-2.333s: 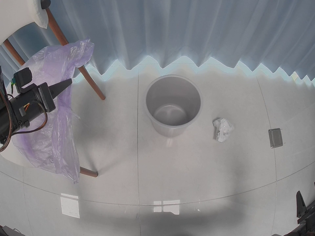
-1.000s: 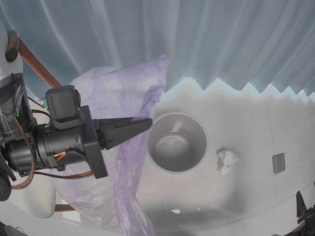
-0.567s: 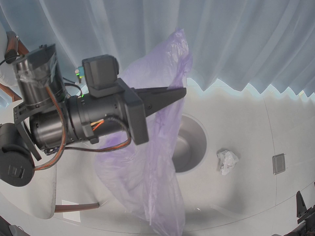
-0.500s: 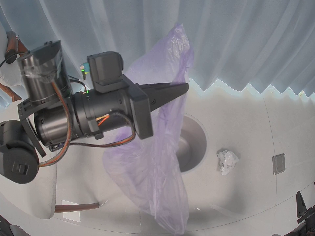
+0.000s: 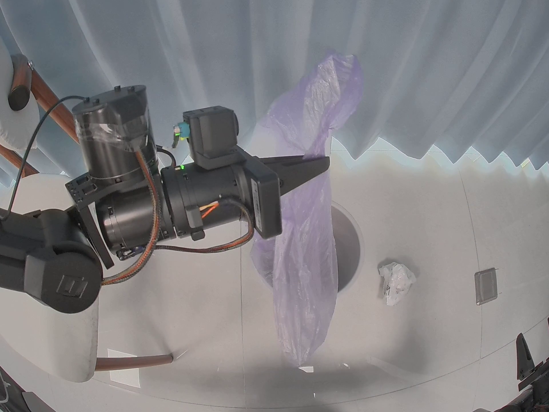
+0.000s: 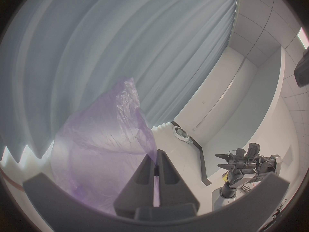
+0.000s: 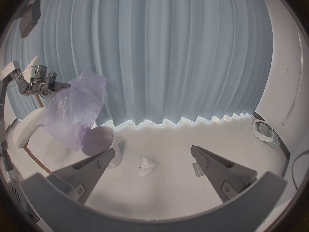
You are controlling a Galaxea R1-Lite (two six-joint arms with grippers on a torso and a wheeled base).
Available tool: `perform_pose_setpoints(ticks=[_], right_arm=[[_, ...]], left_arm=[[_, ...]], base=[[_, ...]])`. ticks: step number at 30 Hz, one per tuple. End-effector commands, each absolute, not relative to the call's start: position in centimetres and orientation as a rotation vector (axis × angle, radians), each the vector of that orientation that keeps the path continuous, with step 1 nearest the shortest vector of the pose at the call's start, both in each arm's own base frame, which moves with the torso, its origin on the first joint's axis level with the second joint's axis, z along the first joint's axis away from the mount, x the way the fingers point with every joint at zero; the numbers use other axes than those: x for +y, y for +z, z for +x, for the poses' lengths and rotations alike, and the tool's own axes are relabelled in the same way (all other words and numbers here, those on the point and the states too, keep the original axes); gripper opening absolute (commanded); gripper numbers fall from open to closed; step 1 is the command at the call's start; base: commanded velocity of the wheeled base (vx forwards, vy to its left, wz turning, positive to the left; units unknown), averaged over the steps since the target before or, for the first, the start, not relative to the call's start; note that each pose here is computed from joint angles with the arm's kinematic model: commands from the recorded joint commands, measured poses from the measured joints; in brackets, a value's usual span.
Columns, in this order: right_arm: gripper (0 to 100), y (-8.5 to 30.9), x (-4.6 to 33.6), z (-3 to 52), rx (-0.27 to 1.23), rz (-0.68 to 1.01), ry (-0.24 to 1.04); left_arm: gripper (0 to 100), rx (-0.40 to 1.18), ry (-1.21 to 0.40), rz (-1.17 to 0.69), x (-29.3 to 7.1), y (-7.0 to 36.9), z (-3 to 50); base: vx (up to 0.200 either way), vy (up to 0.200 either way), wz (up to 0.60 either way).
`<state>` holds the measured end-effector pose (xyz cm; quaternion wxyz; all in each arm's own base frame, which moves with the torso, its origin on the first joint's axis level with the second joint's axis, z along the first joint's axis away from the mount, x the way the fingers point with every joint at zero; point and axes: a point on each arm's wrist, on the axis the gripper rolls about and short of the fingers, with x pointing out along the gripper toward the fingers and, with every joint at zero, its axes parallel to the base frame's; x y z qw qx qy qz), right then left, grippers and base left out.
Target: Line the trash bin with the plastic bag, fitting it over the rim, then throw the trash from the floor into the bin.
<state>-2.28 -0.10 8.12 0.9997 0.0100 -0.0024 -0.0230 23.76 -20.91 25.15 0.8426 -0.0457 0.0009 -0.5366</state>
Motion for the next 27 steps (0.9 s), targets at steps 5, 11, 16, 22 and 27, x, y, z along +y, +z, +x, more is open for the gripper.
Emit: perform_pose_setpoints(ticks=[5,11,16,22,27], right_arm=[[100,7.6,-0.1,-2.3,-0.005,0.02,-0.046],[100,7.6,-0.1,-2.3,-0.005,0.02,-0.046],[100,7.6,-0.1,-2.3,-0.005,0.02,-0.046],[100,7.6,-0.1,-2.3,-0.005,0.02,-0.046],[100,7.6,-0.1,-2.3,-0.005,0.02,-0.046]], left_arm=[[0,0.03,-1.148,-0.088,-21.5,24.3,23.6],[0,0.06,-1.22,-0.083,-22.6,23.6,21.5],[0,0.05,-1.254,-0.087,-23.7,23.6,21.0],[0,0.067,-1.281,-0.082,-24.6,23.1,20.6],[0,0.067,-1.286,-0.082,-24.9,23.1,20.6]], base=[[0.0,0.0,0.0],[0.0,0.0,0.0],[0.0,0.0,0.0],[0.0,0.0,0.0],[0.0,0.0,0.0]])
